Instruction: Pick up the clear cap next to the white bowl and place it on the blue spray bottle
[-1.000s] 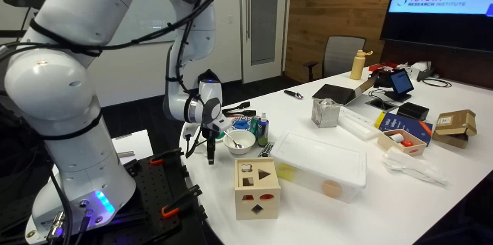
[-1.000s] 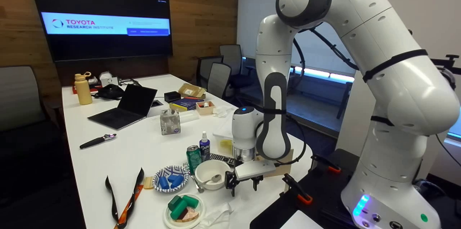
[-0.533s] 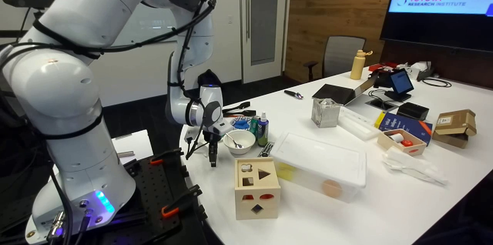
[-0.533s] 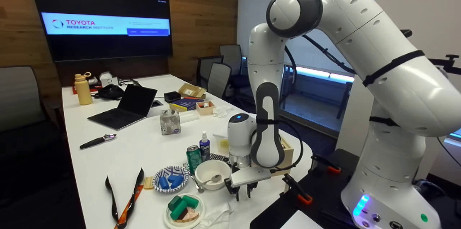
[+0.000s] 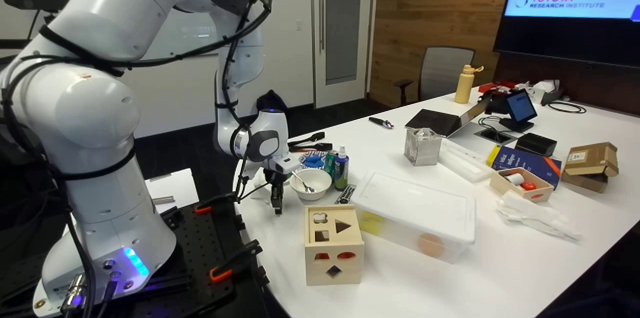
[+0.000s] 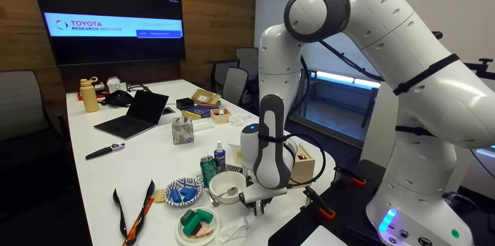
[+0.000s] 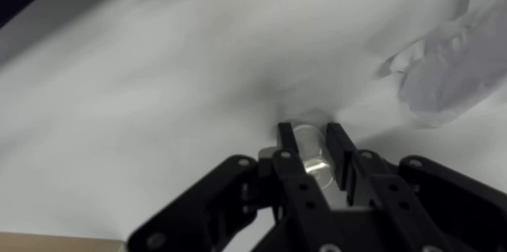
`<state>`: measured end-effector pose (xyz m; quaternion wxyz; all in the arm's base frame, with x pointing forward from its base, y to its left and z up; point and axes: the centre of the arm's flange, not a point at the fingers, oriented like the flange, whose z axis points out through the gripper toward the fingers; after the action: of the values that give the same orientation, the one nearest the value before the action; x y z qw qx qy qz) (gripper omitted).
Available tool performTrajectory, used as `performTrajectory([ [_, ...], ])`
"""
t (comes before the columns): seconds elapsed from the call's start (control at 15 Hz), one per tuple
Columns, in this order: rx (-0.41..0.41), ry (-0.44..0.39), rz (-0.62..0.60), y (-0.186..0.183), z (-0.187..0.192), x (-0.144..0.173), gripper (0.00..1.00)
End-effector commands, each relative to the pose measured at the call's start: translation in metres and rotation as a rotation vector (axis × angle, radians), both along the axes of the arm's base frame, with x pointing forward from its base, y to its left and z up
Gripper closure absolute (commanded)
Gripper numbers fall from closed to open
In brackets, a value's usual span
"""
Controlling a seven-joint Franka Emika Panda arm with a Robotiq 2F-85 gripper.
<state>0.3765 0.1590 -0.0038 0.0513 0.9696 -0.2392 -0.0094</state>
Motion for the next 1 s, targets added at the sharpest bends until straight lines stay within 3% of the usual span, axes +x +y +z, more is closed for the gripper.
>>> performTrajectory([
  [0.0,-0.039,0.009,0.040,0.005,0.036,0.012,0.94],
  [0.2,-0.084,0.006,0.087,-0.002,0.080,0.040,0.94],
  [0.4,-0.095,-0.048,0.177,-0.011,0.124,0.095,0.94],
  [0.67,-0.047,-0.164,0.318,-0.014,0.174,0.173,0.94],
  [0.93,0.029,-0.212,0.424,-0.009,0.188,0.226,0.94],
])
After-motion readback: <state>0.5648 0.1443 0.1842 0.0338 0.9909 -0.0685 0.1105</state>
